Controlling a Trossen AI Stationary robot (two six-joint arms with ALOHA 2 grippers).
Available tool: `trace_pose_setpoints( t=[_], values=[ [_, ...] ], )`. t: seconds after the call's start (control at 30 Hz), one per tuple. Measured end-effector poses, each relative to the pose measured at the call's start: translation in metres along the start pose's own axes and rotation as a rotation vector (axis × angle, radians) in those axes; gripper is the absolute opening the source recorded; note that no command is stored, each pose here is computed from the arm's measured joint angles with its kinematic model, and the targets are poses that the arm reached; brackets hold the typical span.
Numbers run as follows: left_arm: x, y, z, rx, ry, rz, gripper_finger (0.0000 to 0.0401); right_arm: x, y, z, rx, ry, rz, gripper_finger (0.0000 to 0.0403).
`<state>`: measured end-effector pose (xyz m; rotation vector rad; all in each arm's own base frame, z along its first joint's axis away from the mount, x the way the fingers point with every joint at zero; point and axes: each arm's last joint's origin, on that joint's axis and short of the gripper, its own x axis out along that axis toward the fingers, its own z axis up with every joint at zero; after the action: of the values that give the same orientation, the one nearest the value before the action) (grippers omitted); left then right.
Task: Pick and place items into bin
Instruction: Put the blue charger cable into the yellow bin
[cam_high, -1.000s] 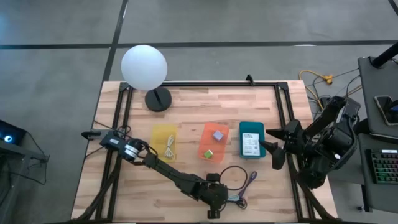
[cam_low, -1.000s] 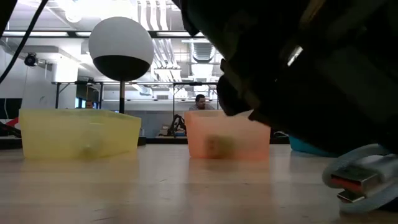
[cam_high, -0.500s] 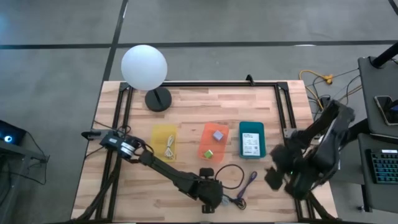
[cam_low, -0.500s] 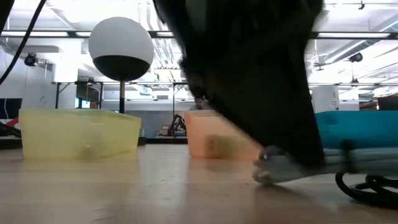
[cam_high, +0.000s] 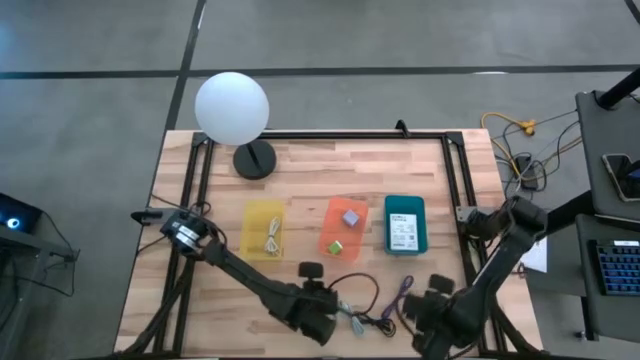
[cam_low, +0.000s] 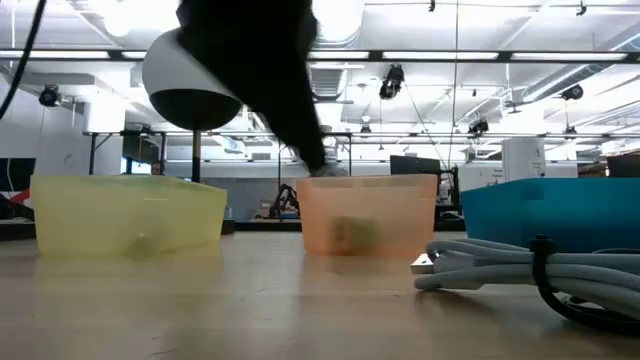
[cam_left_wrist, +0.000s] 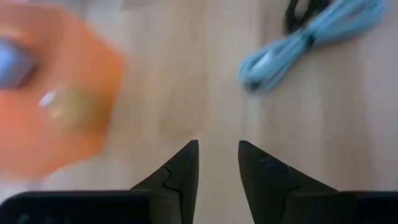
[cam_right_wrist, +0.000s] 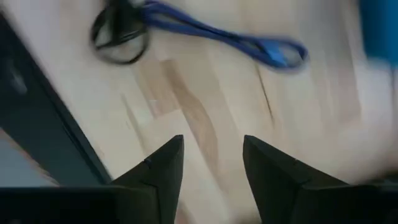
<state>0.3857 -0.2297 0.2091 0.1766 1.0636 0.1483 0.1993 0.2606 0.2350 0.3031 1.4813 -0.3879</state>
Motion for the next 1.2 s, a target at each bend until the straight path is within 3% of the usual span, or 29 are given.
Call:
trace_pose_setpoints(
  t=[0.1, 0.17, 0.33, 0.5, 0.7, 0.9, 1.2],
  values=[
    [-0.014, 0.004, -0.009, -0.029, 0.038, 0.048, 0.0088, 0.011, 0.013, 0.002, -0.292, 0.009, -0.036, 0.0156],
    [-0.025, 0.01, -0.013, -0.109, 0.043, 0.029, 0.0083, 0.022, 0.016, 0.002, -0.406, 0.036, -0.078, 0.0159],
    [-0.052, 0.023, -0.043, -0.39, 0.04, 0.039, 0.0062, 0.047, 0.011, 0.018, -0.45, 0.078, -0.143, 0.0138],
    [-0.08, 0.035, -0.085, -0.664, -0.004, 0.061, 0.0044, 0.064, 0.005, 0.038, -0.491, 0.082, -0.102, 0.0082],
    [-0.105, 0.038, -0.12, -0.841, -0.059, 0.027, 0.0029, 0.063, -0.001, 0.047, -0.585, 0.029, -0.131, 0.0041],
    [-0.116, 0.038, -0.139, -0.924, -0.095, 0.02, 0.0026, 0.062, 0.006, 0.049, -0.781, 0.076, -0.003, 0.0091],
    [-0.12, 0.04, -0.143, -0.953, -0.092, 0.032, 0.0026, 0.064, 0.004, 0.052, -0.97, 0.057, -0.018, 0.0205]
  ],
)
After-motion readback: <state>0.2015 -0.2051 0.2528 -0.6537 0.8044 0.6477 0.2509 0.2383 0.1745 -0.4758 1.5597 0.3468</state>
